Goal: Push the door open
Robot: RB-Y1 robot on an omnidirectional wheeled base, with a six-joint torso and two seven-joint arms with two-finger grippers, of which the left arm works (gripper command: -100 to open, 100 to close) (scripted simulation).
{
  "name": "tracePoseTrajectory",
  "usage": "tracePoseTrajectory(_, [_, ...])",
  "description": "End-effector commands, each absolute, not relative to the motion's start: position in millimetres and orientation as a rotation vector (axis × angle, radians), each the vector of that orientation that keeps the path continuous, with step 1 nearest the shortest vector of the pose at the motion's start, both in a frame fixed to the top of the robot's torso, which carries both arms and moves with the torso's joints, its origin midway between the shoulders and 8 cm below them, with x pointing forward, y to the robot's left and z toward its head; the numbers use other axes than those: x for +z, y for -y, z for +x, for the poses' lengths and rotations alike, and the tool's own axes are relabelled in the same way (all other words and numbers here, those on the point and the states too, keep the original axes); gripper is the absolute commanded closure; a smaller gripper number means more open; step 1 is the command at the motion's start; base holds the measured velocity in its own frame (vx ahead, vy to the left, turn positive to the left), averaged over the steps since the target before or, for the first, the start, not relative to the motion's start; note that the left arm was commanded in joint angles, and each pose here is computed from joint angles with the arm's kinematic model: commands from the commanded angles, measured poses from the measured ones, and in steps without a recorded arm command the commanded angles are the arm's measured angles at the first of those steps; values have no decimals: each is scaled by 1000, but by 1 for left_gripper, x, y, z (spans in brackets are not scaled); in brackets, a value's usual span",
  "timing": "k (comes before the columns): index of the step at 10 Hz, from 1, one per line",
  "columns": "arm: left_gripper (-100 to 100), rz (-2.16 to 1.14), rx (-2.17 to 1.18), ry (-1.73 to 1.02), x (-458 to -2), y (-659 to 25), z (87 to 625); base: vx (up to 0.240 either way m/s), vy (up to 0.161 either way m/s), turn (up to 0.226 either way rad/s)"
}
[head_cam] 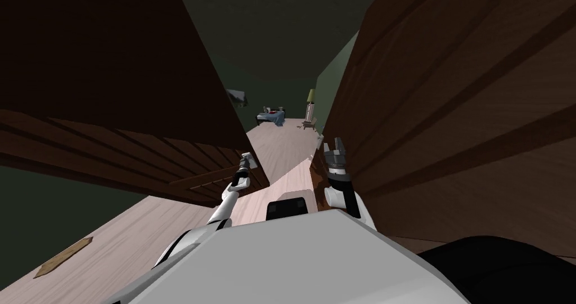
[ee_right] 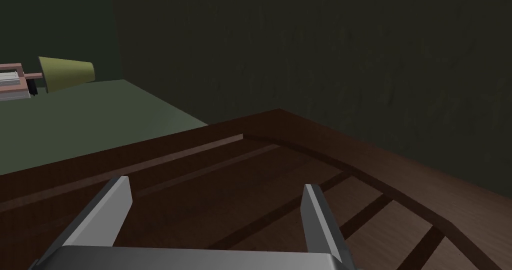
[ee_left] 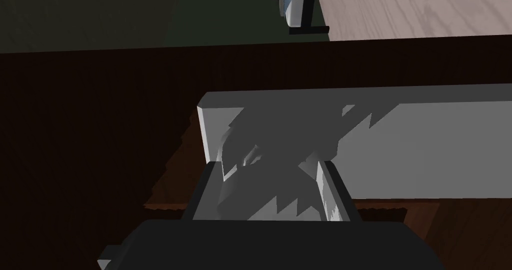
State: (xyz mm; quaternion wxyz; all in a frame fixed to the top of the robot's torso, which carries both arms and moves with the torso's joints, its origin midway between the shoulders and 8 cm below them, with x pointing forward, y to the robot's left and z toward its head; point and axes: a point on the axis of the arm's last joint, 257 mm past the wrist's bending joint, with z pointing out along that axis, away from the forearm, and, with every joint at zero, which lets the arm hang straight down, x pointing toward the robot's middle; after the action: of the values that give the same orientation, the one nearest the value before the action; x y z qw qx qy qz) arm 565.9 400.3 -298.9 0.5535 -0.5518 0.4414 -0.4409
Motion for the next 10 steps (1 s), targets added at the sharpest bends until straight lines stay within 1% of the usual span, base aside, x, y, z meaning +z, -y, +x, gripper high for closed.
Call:
tracePoseTrajectory(1, [100,-1307,-1027,-1023,-294,-408,567,183,-70,86])
tracePoseTrajectory(4, [100,-1321,-1015,-1015,-296,-407,569,193,-51,71])
tracePoseTrajectory(6, [100,-1325,-1006,-1006,-297,-409,567,100,-9,42])
tracePoseTrajectory(10, [100,-1336,-981,-978,-295,-415,566,173,-32,79])
